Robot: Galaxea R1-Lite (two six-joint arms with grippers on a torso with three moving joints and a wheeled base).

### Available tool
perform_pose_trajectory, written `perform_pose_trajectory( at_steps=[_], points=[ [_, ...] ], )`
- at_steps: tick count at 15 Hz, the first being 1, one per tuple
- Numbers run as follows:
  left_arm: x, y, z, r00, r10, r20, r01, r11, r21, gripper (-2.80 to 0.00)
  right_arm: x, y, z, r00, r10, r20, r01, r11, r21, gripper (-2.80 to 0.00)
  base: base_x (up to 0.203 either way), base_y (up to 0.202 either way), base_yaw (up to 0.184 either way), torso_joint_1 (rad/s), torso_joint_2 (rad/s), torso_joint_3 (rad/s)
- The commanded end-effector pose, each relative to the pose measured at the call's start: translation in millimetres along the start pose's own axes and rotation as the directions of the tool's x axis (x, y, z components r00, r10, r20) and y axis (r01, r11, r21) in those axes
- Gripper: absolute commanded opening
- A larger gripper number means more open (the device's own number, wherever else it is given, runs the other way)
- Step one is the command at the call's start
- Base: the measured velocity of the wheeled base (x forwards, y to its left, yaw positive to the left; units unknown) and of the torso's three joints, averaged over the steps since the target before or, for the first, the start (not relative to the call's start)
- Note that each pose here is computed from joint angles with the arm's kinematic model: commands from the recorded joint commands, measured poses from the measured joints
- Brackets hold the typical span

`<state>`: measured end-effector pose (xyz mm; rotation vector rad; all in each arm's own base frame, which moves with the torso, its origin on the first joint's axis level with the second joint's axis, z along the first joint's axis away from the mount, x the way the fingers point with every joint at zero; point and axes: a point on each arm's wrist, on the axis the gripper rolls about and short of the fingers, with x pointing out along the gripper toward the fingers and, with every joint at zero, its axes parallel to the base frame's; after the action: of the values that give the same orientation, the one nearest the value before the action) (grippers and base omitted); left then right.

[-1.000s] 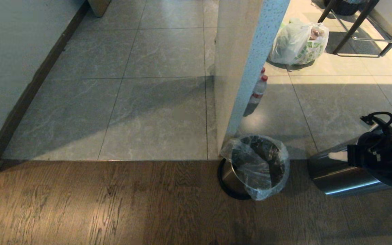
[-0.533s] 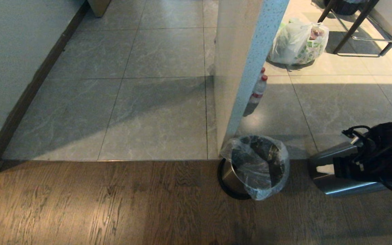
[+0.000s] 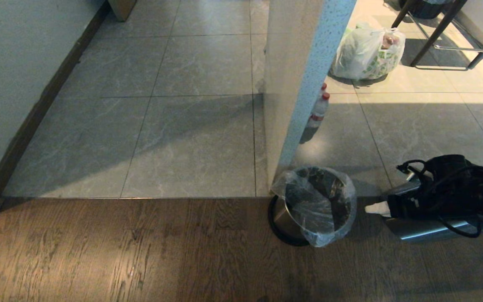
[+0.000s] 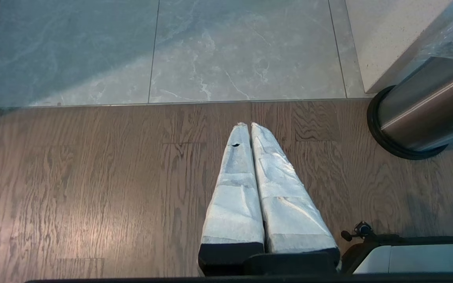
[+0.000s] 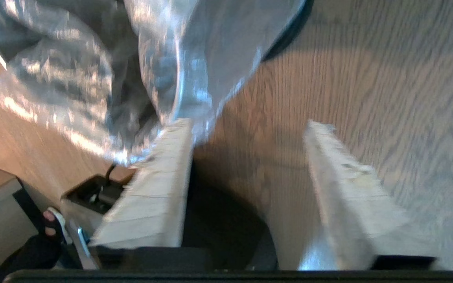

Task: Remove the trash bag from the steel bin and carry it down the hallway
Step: Pick up the trash bag

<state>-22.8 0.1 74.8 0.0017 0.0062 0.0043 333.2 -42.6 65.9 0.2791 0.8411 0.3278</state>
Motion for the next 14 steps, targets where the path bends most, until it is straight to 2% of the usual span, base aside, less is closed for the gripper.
perform_pose_trajectory(
  at_steps=[1, 4, 11, 14],
  points=[
    [0, 0.0, 0, 1.0, 0.0, 0.001, 0.0, 1.0, 0.0, -2.8, 8, -3, 5, 1.0, 0.011, 0.013, -0.011, 1.0, 0.008, 0.0, 0.0, 0.0, 0.0, 0.0, 0.0, 0.0],
    [0, 0.0, 0, 1.0, 0.0, 0.001, 0.0, 1.0, 0.0, -2.8, 23, 0, 15, 0.995, 0.074, 0.06, -0.073, 0.997, -0.017, 0.0, 0.0, 0.0, 0.0, 0.0, 0.0, 0.0],
    [0, 0.0, 0, 1.0, -0.001, 0.0, 0.001, 1.0, 0.0, -2.8, 54, 10, 27, 0.99, 0.125, 0.059, -0.12, 0.99, -0.07, 0.0, 0.0, 0.0, 0.0, 0.0, 0.0, 0.0],
    [0, 0.0, 0, 1.0, 0.0, 0.001, 0.0, 1.0, 0.0, -2.8, 57, 10, 31, 0.987, 0.135, 0.087, -0.127, 0.988, -0.091, 0.0, 0.0, 0.0, 0.0, 0.0, 0.0, 0.0]
  ],
)
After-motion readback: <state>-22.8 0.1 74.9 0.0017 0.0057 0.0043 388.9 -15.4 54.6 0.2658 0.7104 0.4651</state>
